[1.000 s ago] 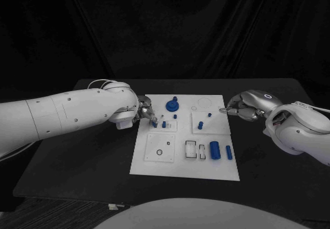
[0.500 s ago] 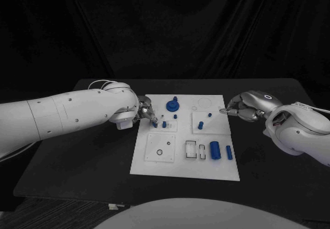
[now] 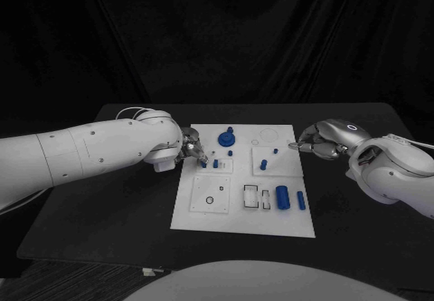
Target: Assemble the parts on the task board
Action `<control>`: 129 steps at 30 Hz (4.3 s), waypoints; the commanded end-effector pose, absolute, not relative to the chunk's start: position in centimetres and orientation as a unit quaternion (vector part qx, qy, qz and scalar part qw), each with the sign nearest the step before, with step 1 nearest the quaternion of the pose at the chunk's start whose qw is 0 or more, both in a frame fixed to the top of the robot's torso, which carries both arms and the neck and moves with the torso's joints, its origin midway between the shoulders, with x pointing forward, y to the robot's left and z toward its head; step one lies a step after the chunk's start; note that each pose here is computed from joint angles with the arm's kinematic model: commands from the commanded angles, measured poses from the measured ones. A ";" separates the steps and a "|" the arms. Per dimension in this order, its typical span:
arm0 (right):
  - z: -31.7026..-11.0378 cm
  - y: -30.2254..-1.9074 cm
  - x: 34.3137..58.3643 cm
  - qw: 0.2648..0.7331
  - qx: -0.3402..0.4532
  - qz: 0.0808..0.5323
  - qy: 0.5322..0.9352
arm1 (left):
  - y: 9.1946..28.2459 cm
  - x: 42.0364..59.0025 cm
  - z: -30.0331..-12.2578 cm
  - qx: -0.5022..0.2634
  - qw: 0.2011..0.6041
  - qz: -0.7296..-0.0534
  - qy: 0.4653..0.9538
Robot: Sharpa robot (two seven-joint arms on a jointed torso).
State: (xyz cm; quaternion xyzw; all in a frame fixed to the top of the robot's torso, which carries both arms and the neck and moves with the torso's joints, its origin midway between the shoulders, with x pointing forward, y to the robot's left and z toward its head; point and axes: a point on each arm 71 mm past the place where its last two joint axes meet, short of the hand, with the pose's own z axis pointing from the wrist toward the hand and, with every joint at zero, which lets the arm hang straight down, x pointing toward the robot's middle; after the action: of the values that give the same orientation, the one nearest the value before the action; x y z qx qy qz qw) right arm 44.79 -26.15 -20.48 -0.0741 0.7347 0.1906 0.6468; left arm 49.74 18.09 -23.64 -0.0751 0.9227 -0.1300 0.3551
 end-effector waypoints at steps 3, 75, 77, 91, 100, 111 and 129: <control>-20.5 -26.3 44.7 0.649 -0.072 0.186 0.735 | 17.8 49.5 -23.9 -0.068 0.347 -0.137 0.925; -18.3 -26.3 44.0 0.693 -0.077 0.229 0.679 | 17.4 51.8 -17.0 0.240 0.667 -0.379 0.595; -18.2 -26.1 44.0 0.693 -0.080 0.234 0.677 | 16.4 51.6 -17.9 0.301 0.655 -0.355 0.594; -18.8 -25.3 43.3 0.684 -0.092 0.253 0.678 | 13.2 51.7 -22.0 0.375 0.585 -0.272 0.666; -19.2 -25.2 43.2 0.677 -0.094 0.253 0.684 | 12.4 51.5 -22.8 0.378 0.574 -0.269 0.675; -19.4 -25.2 43.3 0.672 -0.094 0.250 0.690 | 11.9 51.4 -23.4 0.378 0.566 -0.269 0.681; -19.6 -25.3 43.4 0.668 -0.094 0.245 0.696 | 11.4 51.6 -24.2 0.378 0.566 -0.271 0.681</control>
State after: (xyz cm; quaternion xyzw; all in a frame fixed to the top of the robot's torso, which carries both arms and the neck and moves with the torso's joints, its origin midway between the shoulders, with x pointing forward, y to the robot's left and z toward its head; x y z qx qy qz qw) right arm 43.43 -25.35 -19.47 -0.0912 0.6933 0.2473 0.6708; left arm 51.71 11.58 -24.10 0.3746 0.6831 -0.2665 0.5675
